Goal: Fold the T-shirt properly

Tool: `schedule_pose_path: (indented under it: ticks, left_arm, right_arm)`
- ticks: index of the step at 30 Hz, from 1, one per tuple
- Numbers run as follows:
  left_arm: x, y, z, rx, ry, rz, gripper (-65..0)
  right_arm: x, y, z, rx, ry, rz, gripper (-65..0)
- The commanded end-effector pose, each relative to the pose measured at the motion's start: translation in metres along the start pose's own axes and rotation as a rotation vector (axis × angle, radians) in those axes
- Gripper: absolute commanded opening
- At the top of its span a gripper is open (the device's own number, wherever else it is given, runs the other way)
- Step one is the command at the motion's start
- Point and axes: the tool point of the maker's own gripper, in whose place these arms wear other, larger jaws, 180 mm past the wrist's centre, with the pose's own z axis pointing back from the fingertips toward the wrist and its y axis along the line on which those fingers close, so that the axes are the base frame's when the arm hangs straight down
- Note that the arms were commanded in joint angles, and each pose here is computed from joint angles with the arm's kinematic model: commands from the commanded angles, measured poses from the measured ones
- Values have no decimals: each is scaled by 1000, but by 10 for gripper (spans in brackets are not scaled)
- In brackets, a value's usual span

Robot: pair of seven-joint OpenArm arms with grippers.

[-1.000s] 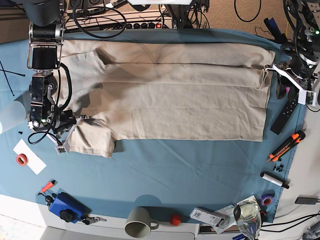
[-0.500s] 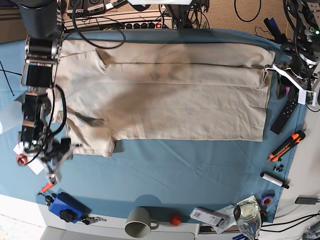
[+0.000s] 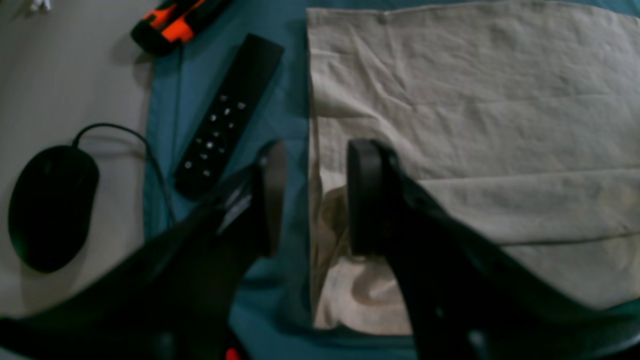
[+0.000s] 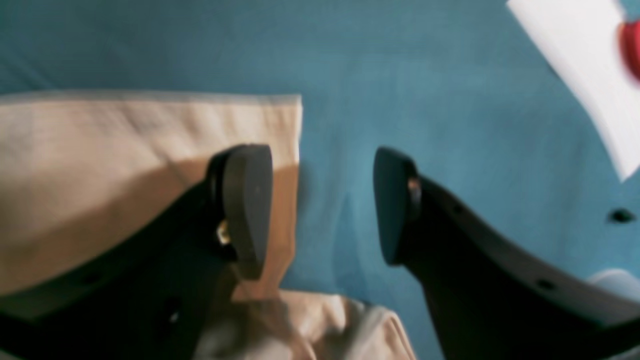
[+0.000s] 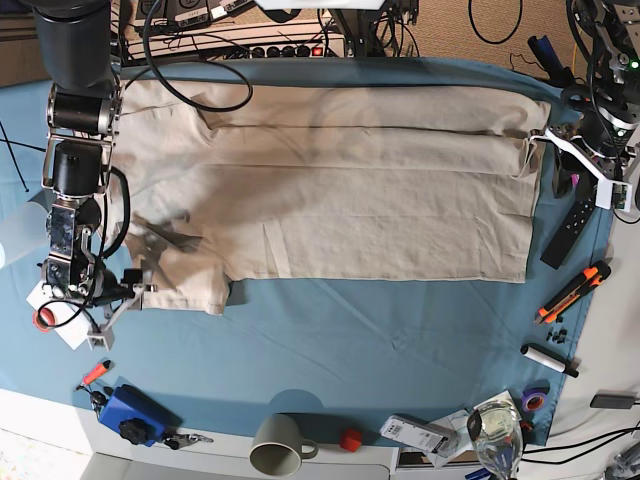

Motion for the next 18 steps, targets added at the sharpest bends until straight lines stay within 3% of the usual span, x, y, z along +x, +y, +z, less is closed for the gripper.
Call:
schedule_pose_path:
  ticks: [1,10,18]
  left_arm:
    - [12,1,3,1,-40,-18,-434]
    - [12,-2,-1,-1,-53,17,-435]
    - [32,16,-28,4,-104,84,-434]
  right_arm:
    - [23,-9,10,-13,-53,-5,-326]
    - [15,-5,0,2,-50,-22,-326]
    - [12,13,-5,33,-33,-22,-326]
